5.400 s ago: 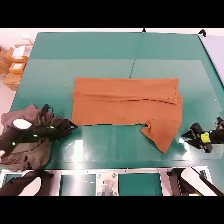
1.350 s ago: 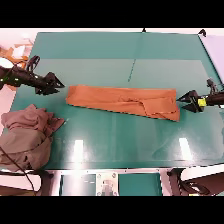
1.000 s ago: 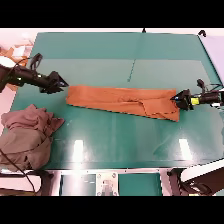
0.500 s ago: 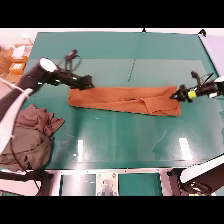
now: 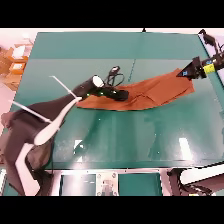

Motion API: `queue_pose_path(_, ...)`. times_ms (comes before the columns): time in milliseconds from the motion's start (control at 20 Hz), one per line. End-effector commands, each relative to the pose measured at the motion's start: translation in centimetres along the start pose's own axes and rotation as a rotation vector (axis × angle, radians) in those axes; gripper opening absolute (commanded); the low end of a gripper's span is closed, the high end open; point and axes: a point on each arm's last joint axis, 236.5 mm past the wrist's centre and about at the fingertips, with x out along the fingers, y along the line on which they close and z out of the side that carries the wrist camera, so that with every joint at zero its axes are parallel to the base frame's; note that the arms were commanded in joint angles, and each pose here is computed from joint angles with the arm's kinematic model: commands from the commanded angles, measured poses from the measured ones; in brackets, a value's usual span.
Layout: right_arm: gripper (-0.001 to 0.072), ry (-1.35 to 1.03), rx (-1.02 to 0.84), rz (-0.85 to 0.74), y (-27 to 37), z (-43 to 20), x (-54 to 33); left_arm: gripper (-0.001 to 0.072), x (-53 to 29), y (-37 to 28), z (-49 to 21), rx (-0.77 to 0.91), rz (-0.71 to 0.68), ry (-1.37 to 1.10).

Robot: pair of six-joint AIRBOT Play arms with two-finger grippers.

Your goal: Fold the shirts.

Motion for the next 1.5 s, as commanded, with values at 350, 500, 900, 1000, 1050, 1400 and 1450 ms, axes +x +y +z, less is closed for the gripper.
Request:
queue_pose_path(350,0.0014,0.018,-0.114,0.006,8.0,-0.2,0.7,0.0024,5.9,-3.3,-0.4,-0.044,-0.112,0.064)
queue_pose_path(500,0.0014,0.003,-0.093,0.023,8.6,0.2,0.9,0.0023,3.3,-3.7,0.7,-0.022,-0.150,0.105)
queue_pose_path(900,0.0014,-0.028,-0.150,0.129,16.1,1.3,6.0,0.0024,-20.0,9.0,3.7,0.088,0.379,0.264)
queue_pose_path(1000,0.0014,-0.054,-0.201,0.163,20.0,1.6,10.0,0.0023,-26.1,11.3,3.5,0.057,0.500,0.273)
queue_pose_path(1050,0.0014,-0.059,-0.219,0.179,21.7,1.5,12.5,0.0024,-28.8,12.0,3.4,0.037,0.540,0.267)
queue_pose_path(1400,0.0308,-0.098,-0.213,0.261,31.2,-3.7,38.4,0.0024,-36.1,14.3,3.4,-0.038,0.629,0.197)
queue_pose_path(1450,0.0544,-0.106,-0.212,0.251,31.4,-5.0,41.5,0.0024,-35.9,14.4,3.2,-0.030,0.626,0.208)
